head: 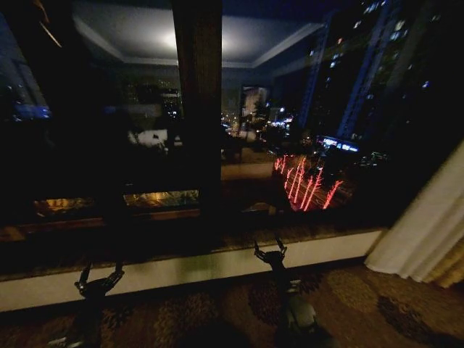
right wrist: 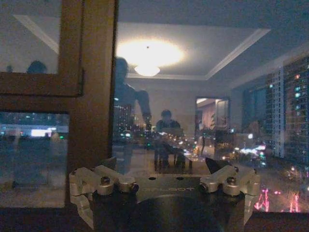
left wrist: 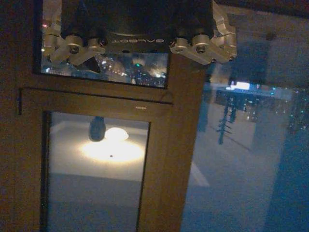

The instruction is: Open the curtains by pulling them apart, changing their state from closed to fully open.

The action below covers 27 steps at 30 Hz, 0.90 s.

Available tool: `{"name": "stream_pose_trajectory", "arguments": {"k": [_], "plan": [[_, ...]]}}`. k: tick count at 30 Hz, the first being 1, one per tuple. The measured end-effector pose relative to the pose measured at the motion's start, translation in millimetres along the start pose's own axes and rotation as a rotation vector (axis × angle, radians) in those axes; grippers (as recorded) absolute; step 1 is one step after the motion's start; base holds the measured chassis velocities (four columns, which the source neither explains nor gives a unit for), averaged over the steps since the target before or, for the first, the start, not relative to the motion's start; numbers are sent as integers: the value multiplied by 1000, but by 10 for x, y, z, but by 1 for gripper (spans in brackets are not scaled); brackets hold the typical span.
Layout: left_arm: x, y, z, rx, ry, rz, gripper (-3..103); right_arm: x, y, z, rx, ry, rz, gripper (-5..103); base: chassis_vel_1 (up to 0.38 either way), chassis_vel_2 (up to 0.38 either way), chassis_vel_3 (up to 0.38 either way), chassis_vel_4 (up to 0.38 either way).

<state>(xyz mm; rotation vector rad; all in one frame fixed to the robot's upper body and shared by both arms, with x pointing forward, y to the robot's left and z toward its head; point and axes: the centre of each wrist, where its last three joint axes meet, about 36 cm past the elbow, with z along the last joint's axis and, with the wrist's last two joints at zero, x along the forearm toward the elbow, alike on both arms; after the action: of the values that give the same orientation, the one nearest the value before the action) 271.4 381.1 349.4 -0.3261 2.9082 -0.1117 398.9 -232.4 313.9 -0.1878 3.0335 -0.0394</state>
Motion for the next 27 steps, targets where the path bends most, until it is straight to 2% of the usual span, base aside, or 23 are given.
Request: {"name": "stream_pose_trajectory", "arguments": {"k": [22, 27], "plan": [[1, 0, 0, 0, 0, 0, 100, 0, 0, 0, 0, 0, 0, 100, 356, -345, -348, 352], [1, 1, 0, 0, 0, 0, 100, 0, 0, 0, 0, 0, 0, 100, 194, -234, -217, 217]]}}
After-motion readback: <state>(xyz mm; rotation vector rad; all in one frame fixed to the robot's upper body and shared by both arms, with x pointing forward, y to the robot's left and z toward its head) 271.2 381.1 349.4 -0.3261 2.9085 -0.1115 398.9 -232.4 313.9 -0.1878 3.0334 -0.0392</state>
